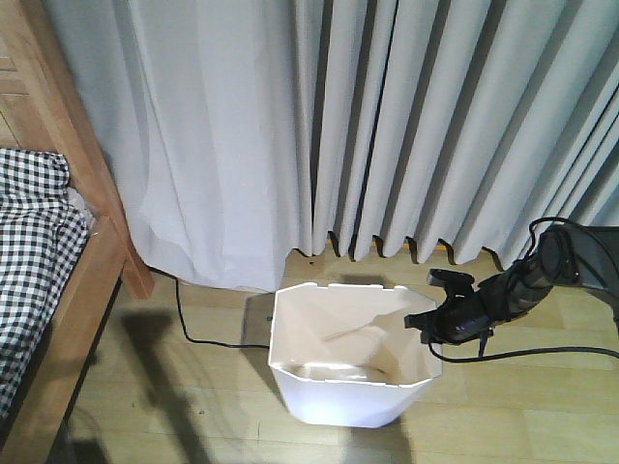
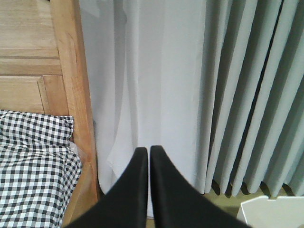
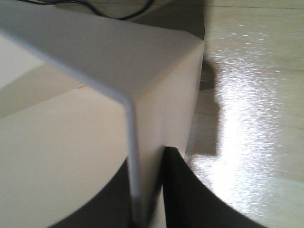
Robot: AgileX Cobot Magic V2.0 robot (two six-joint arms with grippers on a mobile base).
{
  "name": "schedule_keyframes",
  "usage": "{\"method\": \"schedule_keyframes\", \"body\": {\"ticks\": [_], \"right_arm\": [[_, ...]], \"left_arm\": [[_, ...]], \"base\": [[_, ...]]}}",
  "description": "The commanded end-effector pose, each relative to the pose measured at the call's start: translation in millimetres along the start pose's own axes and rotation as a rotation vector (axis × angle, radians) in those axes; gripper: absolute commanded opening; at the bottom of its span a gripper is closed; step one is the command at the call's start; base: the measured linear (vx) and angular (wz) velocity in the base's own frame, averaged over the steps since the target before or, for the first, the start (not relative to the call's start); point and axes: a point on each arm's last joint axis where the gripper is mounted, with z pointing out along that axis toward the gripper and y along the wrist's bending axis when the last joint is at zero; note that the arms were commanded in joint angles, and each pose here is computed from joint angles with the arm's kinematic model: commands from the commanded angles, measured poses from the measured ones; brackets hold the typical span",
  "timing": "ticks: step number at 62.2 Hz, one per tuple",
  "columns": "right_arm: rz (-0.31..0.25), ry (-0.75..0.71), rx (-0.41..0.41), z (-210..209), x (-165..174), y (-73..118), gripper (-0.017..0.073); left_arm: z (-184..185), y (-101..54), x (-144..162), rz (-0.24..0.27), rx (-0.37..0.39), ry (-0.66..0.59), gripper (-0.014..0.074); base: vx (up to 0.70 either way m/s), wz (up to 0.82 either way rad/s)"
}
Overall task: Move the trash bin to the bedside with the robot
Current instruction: 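Push the bin forward beside the bed frame with the right gripper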
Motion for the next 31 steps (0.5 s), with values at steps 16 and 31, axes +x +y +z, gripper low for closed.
{"method": "schedule_keyframes", "body": {"ticks": [16,31], "right_arm": [[-0.018,-0.040,-0.124,-9.8,-21.1,20.2,0.0002],[-0.033,-0.047,-0.105,-9.6,-21.7,18.5,0.0018]], "left_arm": [[1.6,-0.2,2.4,-0.012,0.009,-0.054,-0.0006],[1.6,-0.2,2.4,-0.012,0.009,-0.054,-0.0006]], "base": [[0.00,0.00],[0.00,0.00]]}}
